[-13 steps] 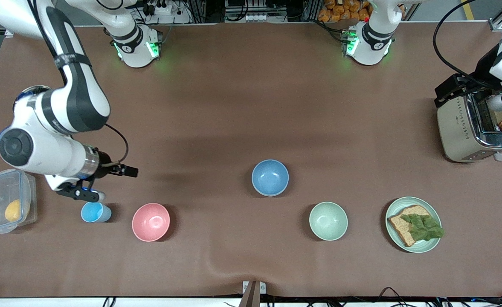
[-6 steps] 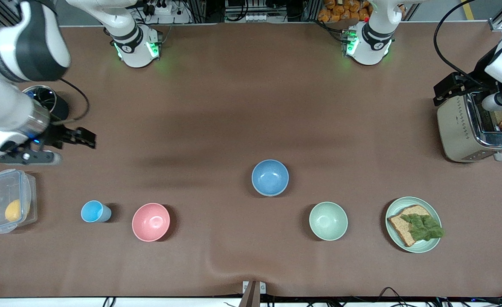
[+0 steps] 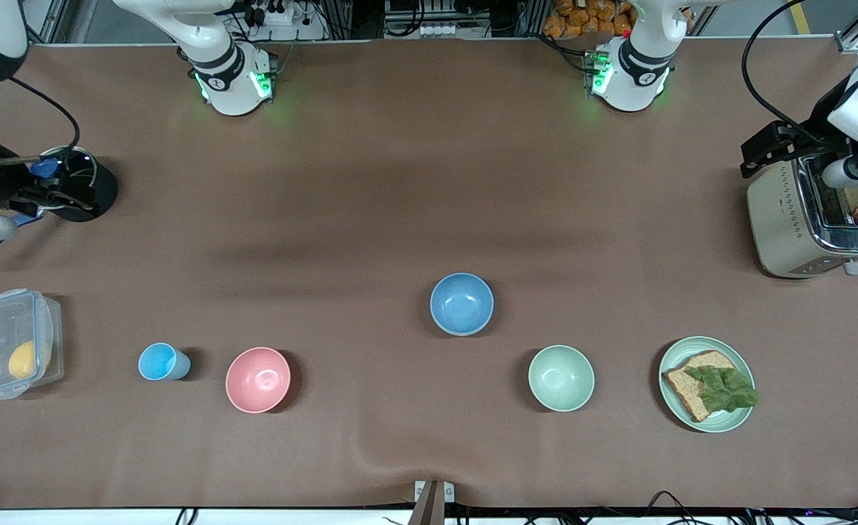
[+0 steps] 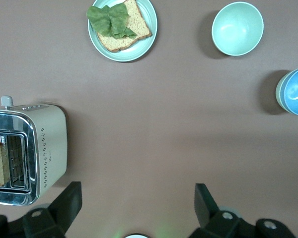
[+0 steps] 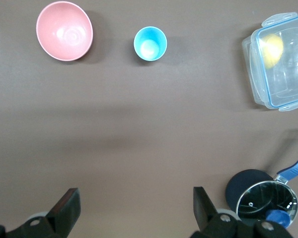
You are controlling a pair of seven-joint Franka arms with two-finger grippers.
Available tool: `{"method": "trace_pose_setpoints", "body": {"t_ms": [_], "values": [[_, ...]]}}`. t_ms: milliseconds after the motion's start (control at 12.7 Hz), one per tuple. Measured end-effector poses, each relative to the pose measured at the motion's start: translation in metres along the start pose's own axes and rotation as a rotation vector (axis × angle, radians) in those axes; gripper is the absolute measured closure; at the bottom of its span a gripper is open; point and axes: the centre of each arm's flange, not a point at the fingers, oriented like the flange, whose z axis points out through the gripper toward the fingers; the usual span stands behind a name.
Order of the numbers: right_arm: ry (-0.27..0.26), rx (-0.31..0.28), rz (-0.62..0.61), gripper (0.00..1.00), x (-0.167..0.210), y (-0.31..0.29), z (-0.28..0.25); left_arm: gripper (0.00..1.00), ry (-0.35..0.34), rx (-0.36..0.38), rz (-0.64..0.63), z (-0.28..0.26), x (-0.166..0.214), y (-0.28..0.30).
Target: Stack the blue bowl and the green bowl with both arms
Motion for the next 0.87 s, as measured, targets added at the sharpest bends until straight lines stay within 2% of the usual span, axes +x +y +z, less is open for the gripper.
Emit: {"method": "trace_pose_setpoints", "body": {"t_ms": [472,866], "values": [[0.034,0.000,-0.010,0.00,-0.001,-0.001,-0.025,0.00,-0.002,0.002,0.000,-0.004,-0.004,0.000],[0.024,0.009,-0.020,0.00,-0.004,-0.002,-0.031,0.00,-0.001,0.001,0.000,-0.005,-0.005,0.000]]}}
